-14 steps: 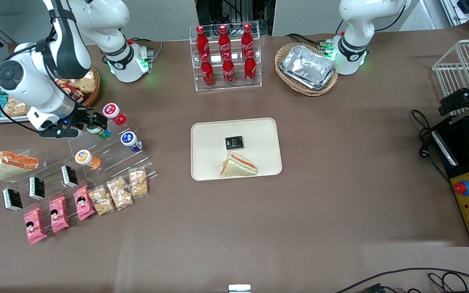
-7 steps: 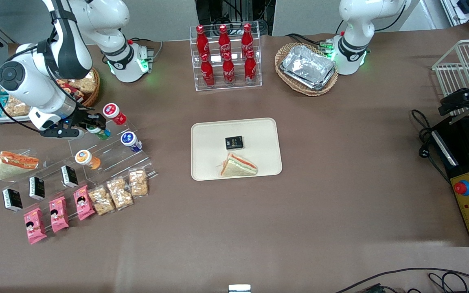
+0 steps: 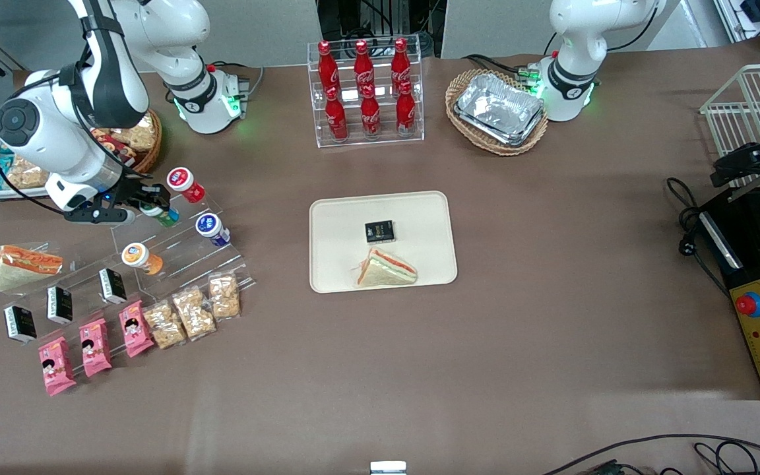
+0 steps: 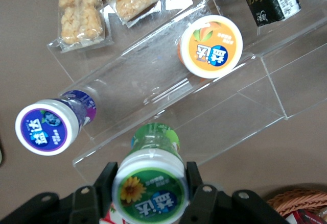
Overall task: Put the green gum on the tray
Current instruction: 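Close the right gripper on the green gum bottle and lift it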
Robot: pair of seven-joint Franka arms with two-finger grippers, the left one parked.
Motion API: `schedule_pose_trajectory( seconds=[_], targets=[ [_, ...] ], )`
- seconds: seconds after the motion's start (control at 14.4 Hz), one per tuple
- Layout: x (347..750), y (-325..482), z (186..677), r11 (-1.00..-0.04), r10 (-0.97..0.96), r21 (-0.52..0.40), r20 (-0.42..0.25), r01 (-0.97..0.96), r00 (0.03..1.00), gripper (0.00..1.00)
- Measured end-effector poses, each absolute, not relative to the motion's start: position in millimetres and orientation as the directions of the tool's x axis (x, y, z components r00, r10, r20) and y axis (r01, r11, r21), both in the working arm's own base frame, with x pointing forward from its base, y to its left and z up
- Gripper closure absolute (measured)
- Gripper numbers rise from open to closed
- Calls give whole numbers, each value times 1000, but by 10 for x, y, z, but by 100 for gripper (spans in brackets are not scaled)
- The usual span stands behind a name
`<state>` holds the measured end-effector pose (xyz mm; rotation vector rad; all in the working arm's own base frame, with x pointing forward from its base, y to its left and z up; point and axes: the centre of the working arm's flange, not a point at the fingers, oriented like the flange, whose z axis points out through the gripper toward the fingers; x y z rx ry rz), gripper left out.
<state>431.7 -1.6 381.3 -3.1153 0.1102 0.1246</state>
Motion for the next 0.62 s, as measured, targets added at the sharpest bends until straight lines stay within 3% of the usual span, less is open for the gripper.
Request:
schedule_pose_trajectory(
  seconds=[0.21,0.62],
  targets=[
    [4391,-20,4051,-998,-62,-21,-67,-64,996,41],
    [4609,-12,5270,-999,-43,-29,-105,-46,994,41]
  ],
)
